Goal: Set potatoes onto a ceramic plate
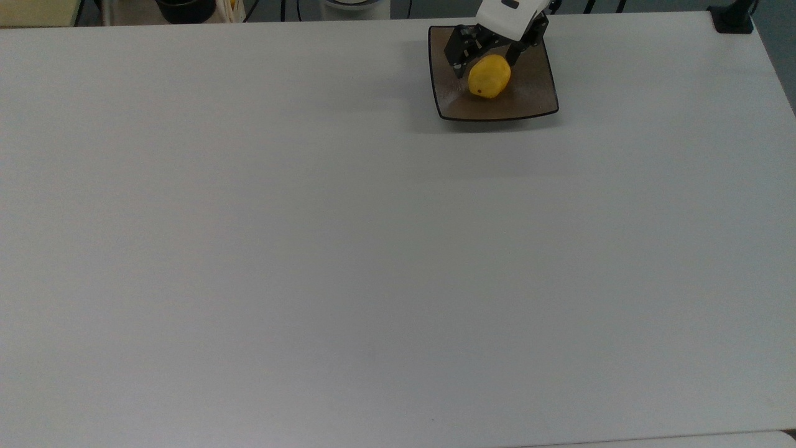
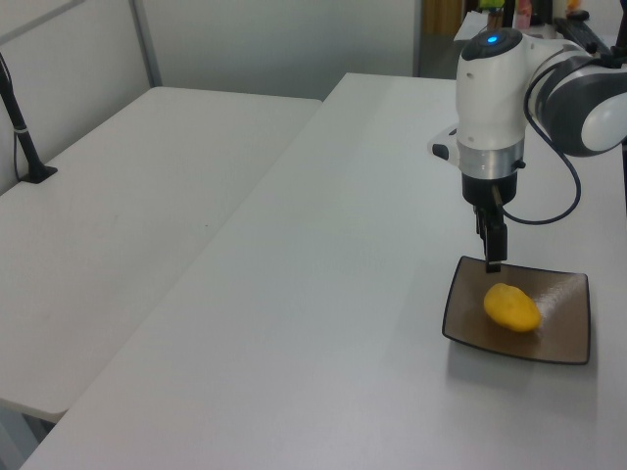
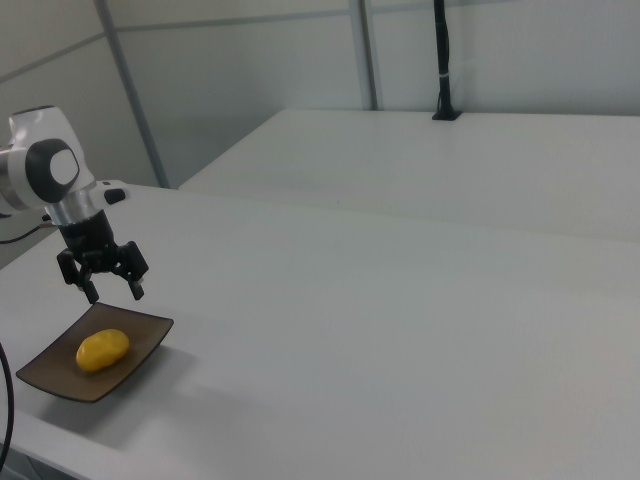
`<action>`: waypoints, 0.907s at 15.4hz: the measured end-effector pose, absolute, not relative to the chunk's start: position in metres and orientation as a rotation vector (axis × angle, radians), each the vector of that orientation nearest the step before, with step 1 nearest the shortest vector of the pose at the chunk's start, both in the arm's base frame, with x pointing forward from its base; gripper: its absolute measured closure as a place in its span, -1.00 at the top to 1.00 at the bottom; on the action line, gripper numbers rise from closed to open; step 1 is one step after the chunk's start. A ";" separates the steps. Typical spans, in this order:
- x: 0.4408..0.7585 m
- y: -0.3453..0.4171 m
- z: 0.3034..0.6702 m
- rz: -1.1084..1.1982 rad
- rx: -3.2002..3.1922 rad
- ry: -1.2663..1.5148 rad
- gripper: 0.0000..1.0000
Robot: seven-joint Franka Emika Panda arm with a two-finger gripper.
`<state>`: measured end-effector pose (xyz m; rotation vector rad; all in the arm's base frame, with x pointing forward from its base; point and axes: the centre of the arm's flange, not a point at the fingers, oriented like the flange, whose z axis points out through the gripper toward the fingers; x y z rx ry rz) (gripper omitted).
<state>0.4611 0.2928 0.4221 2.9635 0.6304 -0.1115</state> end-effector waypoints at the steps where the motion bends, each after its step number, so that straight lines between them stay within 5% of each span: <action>1: 0.462 0.290 0.427 -0.124 2.960 0.620 1.00; 5: 0.466 0.269 0.463 -0.196 2.943 0.546 1.00; 14: 0.518 0.128 0.581 0.059 3.120 0.098 1.00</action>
